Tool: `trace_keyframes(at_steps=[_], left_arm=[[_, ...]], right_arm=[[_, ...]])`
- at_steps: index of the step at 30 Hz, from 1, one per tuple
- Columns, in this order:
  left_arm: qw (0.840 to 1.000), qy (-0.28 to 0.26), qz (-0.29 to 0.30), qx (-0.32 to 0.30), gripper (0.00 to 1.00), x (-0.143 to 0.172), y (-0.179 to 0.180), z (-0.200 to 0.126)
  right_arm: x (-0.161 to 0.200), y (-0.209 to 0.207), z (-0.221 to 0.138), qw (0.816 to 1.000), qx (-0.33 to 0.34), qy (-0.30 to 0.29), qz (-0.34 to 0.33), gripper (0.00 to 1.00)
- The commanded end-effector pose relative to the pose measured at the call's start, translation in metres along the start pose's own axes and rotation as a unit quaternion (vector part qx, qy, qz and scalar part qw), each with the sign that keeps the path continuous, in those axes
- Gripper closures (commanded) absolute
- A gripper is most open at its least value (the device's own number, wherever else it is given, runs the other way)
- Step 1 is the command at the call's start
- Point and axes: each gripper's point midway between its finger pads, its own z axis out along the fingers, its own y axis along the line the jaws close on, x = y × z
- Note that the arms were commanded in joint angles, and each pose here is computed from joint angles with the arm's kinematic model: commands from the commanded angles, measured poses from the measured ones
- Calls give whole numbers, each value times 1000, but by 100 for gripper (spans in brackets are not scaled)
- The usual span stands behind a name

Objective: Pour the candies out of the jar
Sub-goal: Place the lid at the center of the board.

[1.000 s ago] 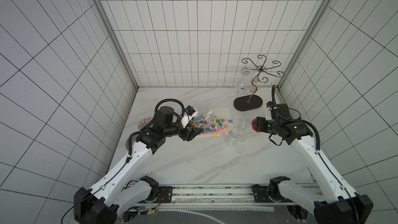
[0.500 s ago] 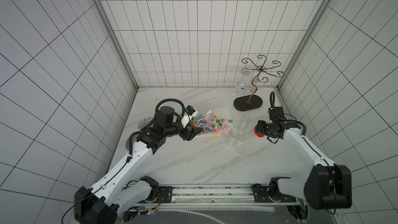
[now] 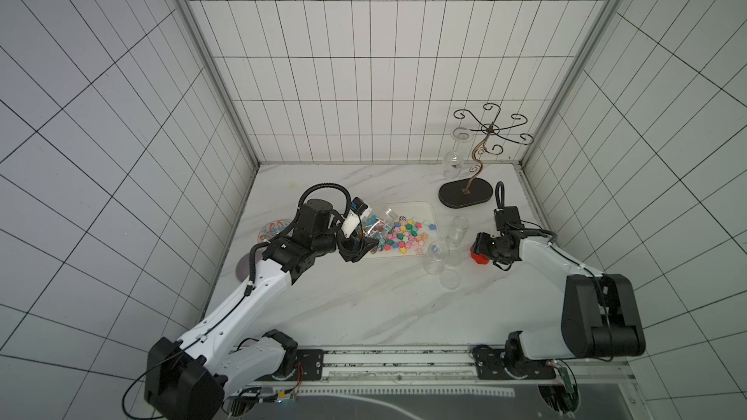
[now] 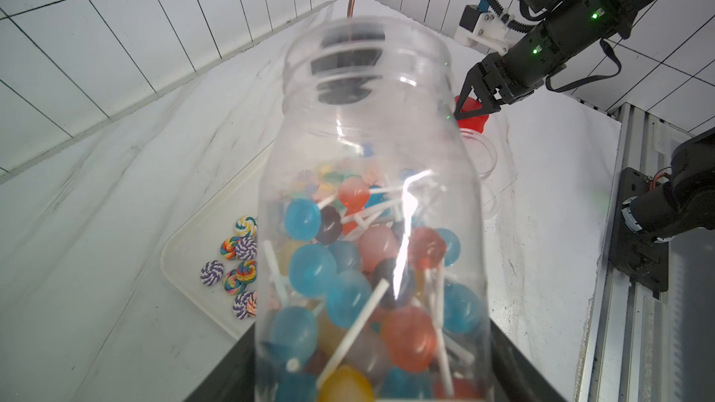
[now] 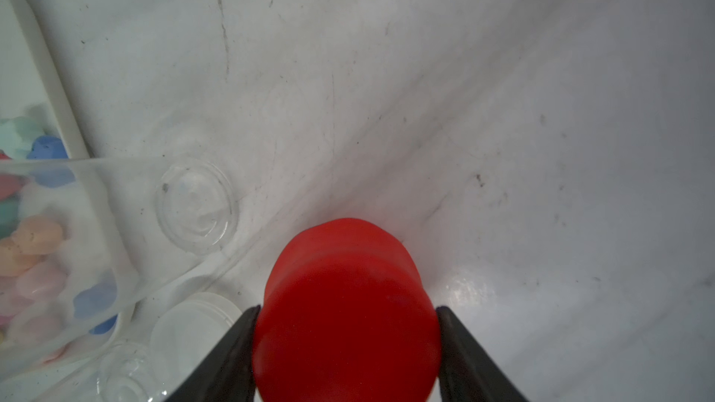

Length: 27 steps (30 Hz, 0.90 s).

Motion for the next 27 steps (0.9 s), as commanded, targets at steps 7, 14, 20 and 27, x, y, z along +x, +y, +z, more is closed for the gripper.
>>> trace_keyframes(at_steps=[7,14,20,27], left_arm=[[1000,3,0,-24,40,-11,11,3],[999,29,-10,-39,40,-3,17,4],[996,68,-31,-44,40,15,23,14],[992,110,-51,-20,40,32,18,31]], right_arm=[[8,-1,8,1000,-12,3,3,20],[-9,14,-20,998,-48,-36,-2,11],[-20,29,-47,994,-87,-66,-13,10],[-15,36,-53,991,-111,-67,-28,10]])
